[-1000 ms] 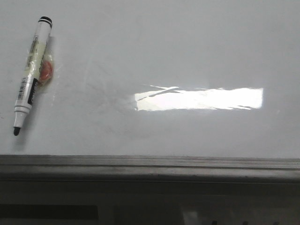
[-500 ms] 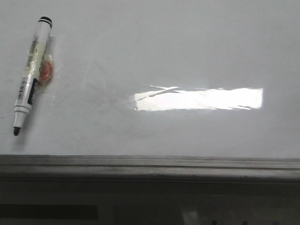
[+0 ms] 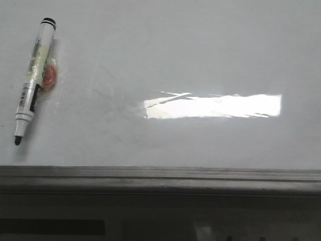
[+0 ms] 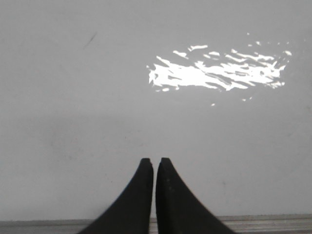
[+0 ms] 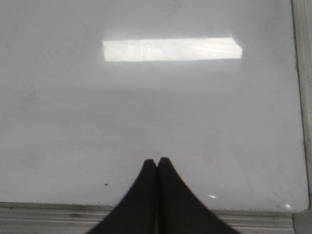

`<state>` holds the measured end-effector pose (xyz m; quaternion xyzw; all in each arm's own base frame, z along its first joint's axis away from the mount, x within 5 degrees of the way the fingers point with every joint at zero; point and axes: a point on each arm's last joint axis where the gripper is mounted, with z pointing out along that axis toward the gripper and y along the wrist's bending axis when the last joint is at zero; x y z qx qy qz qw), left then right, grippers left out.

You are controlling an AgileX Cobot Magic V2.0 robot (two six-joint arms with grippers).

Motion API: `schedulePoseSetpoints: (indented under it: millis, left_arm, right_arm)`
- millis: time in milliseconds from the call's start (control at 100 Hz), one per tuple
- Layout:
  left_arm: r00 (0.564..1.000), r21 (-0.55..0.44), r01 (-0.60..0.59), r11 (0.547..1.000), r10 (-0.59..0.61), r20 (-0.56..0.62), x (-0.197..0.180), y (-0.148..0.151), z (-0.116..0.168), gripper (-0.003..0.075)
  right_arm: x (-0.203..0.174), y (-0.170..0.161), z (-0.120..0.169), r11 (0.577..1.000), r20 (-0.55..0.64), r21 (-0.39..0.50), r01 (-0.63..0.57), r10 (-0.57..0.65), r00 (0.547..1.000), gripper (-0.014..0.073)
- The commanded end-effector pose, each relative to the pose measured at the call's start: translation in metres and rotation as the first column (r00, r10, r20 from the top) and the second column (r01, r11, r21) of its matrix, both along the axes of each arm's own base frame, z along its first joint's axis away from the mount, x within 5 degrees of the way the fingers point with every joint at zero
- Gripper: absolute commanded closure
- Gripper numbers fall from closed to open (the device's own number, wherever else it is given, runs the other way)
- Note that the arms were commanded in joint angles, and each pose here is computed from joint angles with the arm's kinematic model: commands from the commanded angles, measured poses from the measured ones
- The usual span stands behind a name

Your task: Write number 6 on whiteboard

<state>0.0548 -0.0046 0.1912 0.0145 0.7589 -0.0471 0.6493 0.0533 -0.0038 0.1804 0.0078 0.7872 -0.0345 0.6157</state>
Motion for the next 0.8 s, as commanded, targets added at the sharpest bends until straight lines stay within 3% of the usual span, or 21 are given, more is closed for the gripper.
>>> schedulePoseSetpoints:
  millis: [0,280,430,680,790]
  left_arm:
    - [0.992,-0.002,0.014,1.000,-0.013,0.127,0.000,-0.001,0.005,0.0741]
    - [0.987,-0.003,0.016,1.000,-0.015,0.158,0.000,-0.001,0.007,0.0741]
    - [0.988,-0.041,0.019,0.999,-0.013,0.154,0.000,-0.001,0.007,0.0741]
    - [0.989,-0.108,0.026,0.994,-0.009,0.150,0.000,-0.002,0.008,0.0741]
    - [0.982,-0.162,0.032,0.986,-0.001,0.189,0.000,-0.002,0.012,0.0741]
  right_arm:
    - [0.001,0.000,0.002,1.000,0.068,-0.013,-0.004,0.005,0.998,0.0659]
    - [0.002,0.000,0.008,1.000,0.132,-0.017,-0.004,0.007,0.991,0.0659]
    - [0.002,0.000,0.017,1.000,0.236,-0.024,-0.005,0.011,0.972,0.0659]
    - [0.002,0.000,0.015,1.000,0.211,-0.030,-0.004,0.011,0.977,0.0659]
    - [0.003,0.001,0.014,1.000,0.196,0.021,-0.008,0.004,0.981,0.0659]
